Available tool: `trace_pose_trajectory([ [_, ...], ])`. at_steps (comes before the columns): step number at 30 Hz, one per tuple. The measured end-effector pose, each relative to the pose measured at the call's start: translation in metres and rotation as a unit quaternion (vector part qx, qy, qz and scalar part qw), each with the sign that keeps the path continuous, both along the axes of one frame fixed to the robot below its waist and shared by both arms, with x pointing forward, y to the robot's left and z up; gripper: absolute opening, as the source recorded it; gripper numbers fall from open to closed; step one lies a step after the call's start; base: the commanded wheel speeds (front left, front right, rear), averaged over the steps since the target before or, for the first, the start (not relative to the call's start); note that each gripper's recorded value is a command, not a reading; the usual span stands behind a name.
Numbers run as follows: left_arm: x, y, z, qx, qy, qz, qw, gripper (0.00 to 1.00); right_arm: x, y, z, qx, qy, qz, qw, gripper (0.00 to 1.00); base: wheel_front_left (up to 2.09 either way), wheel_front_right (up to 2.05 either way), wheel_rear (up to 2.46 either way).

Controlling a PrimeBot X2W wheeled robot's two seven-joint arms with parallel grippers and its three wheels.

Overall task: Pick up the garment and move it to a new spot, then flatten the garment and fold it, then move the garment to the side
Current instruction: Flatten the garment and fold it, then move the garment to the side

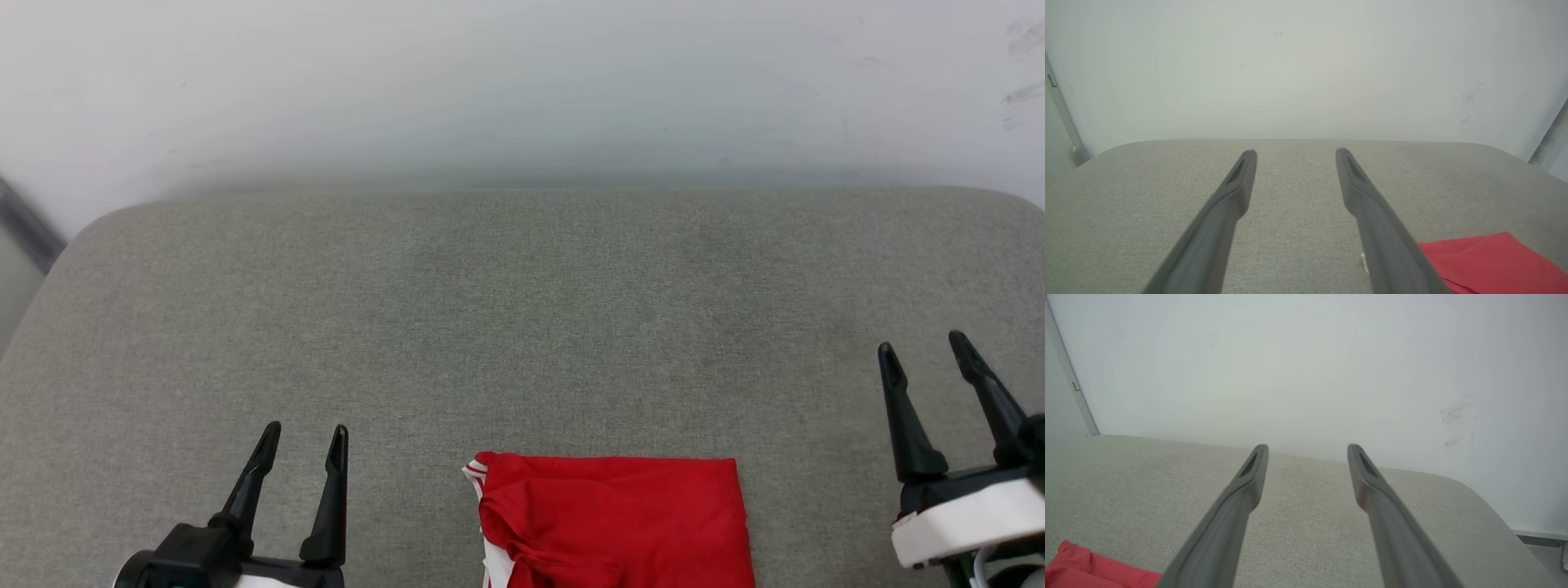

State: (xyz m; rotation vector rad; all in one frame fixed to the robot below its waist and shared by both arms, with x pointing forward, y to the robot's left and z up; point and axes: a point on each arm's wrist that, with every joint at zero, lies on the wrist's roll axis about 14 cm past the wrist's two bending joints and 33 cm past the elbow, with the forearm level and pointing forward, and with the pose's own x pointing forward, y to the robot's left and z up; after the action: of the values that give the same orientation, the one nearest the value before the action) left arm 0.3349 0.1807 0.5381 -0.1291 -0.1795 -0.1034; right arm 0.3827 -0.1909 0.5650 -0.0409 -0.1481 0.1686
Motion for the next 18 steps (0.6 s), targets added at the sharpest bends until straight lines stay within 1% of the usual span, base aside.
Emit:
trace_pose_trajectory([
  [4, -0.005, 0.001, 0.000, -0.003, 0.000, 0.006, 1.000, 1.00, -0.010, 0.007, 0.002, 0.017, -0.021, 0.001, 1.000, 1.00, 0.00, 0.00, 0.00],
  [8, -0.009, 0.001, 0.001, -0.006, -0.002, 0.008, 1.000, 1.00, -0.015, 0.013, -0.003, 0.035, -0.018, -0.001, 0.999, 1.00, 0.00, 0.00, 0.00],
  [13, -0.010, 0.001, -0.001, -0.006, 0.001, 0.008, 1.000, 1.00, -0.016, 0.018, -0.004, 0.041, -0.016, -0.001, 0.999, 1.00, 0.00, 0.00, 0.00],
  [17, -0.009, 0.002, -0.001, -0.005, 0.001, 0.009, 1.000, 1.00, -0.018, 0.019, -0.009, 0.039, -0.004, -0.001, 0.999, 1.00, 0.00, 0.00, 0.00],
  [18, -0.007, 0.002, -0.002, -0.005, 0.004, 0.008, 1.000, 1.00, -0.017, 0.021, -0.020, 0.043, 0.025, 0.002, 0.999, 1.00, 0.00, 0.00, 0.00],
])
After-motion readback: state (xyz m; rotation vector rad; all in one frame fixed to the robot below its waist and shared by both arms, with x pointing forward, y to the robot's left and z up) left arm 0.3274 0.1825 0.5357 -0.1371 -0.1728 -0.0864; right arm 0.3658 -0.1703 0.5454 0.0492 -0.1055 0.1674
